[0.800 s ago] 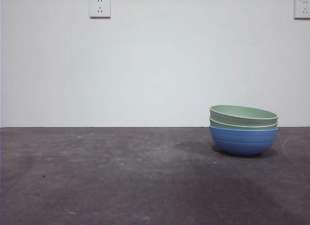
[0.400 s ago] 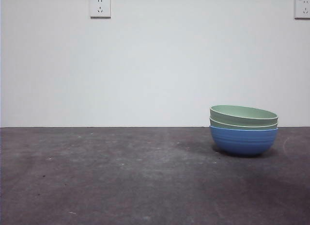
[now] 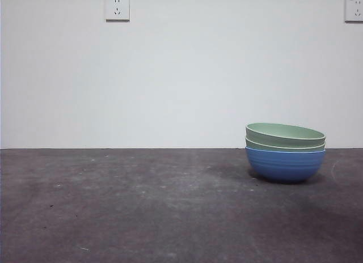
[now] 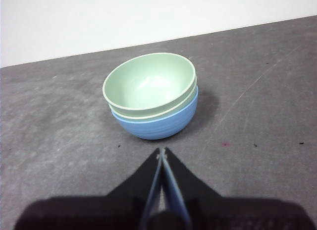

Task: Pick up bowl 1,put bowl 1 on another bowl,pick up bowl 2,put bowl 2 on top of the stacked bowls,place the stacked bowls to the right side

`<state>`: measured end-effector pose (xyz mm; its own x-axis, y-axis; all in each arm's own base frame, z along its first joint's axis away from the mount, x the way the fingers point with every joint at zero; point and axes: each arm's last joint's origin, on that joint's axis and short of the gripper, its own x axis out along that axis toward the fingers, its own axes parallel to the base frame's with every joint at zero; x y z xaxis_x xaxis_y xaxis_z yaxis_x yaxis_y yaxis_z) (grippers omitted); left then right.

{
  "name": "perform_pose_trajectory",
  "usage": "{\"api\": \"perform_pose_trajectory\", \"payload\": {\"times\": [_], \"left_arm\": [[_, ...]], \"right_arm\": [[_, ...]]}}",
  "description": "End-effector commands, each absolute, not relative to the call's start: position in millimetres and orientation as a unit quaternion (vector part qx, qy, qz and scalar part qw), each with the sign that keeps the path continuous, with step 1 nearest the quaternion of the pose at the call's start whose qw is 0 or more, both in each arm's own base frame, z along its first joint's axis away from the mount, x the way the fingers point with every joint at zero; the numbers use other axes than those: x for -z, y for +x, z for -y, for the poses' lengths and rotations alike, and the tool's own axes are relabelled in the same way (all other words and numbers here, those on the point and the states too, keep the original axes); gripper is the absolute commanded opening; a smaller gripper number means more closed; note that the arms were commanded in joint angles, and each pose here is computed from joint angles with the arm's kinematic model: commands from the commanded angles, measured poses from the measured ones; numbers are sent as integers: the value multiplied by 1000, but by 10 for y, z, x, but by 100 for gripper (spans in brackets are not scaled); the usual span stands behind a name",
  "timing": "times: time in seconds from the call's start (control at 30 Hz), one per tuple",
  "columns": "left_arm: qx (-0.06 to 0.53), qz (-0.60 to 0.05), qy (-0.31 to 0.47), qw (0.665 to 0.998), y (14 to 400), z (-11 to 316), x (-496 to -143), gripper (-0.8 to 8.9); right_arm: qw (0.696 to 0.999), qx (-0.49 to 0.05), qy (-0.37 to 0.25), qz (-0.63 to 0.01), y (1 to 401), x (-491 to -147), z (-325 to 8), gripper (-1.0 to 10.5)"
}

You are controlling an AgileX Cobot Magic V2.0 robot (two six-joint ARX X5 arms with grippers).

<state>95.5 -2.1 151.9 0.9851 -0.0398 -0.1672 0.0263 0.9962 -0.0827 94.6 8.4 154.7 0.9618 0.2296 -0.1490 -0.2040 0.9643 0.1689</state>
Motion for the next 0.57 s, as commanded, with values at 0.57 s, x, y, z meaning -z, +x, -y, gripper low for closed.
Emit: {"api": "perform_pose_trajectory", "payload": {"times": [0.57], "left_arm": [[15, -87, -43, 995, 961, 18, -1477, -3]], "right_arm": [[985, -106, 98, -97, 959, -1486, -84, 3]]}}
